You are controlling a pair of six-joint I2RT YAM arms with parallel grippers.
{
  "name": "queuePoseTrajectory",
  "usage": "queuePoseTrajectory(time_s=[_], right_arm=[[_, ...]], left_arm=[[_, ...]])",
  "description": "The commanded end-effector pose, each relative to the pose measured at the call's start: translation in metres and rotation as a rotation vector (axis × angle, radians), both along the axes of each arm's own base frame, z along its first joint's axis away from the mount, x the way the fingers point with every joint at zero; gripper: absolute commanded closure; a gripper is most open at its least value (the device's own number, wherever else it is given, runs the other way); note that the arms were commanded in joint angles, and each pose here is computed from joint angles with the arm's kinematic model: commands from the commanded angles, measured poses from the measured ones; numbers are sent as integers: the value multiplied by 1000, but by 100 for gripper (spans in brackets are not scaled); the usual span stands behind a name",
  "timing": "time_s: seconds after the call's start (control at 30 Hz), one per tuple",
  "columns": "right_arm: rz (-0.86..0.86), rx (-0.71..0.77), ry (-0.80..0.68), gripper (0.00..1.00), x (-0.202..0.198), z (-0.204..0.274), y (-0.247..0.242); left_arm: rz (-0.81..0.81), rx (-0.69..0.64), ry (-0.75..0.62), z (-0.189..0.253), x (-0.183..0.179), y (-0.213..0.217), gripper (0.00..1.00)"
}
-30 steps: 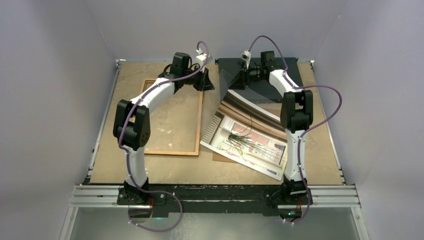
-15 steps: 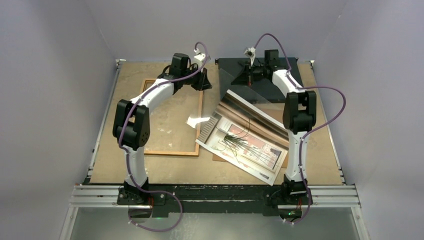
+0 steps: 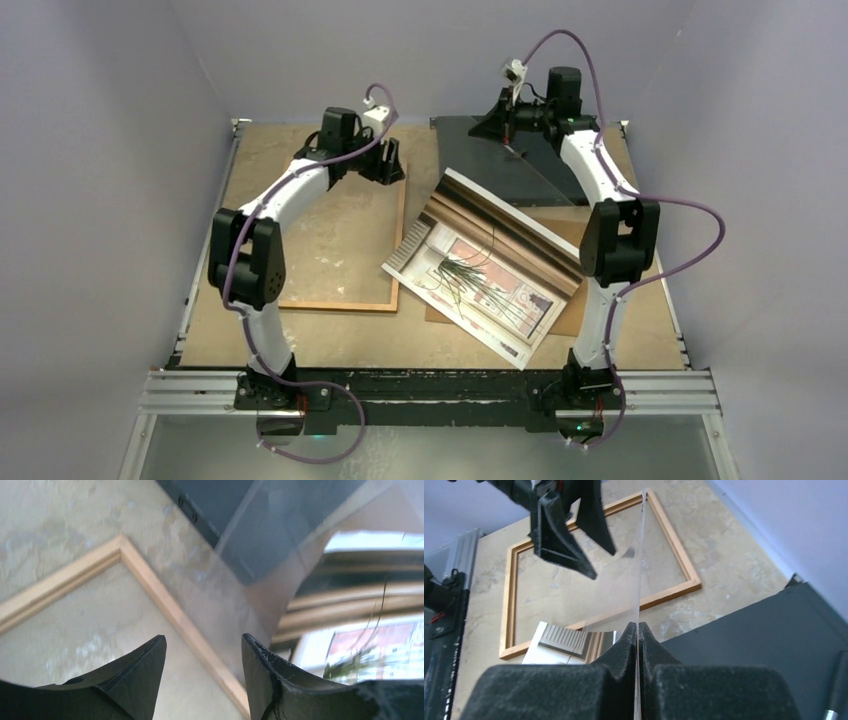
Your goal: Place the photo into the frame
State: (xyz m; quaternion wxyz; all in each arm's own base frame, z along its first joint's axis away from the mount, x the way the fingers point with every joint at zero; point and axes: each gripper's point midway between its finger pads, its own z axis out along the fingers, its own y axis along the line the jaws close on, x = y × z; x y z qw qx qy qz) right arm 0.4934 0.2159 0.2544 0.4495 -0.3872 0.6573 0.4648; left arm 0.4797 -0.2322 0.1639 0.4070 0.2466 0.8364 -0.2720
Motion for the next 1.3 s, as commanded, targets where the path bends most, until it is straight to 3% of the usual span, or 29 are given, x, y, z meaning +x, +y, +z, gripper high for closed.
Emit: queuePoseTrajectory(time_s=[0.0,0.2,0.5,0.93,1.13,1.27], right_arm=[[-85,-23,-130,100,6,42,-7],[-254,-27,-154,100,33,61,-22],[-493,79,-315,100,60,137,-48],[-758,239,-601,100,37,236,-88],[-739,312,-589,100,26,260,-79],[-714,308,-561,100,17,261,-48]], left_arm=[[-42,73,-12,-5,-40,24,44],[-103,128,43,-45,-77,34,44],[-166,140,74,-72,-108,23,44],[-191,101,145,-82,-126,11,45],[-164,10,172,-70,-138,3,45],[-107,-97,112,-14,-119,8,44]])
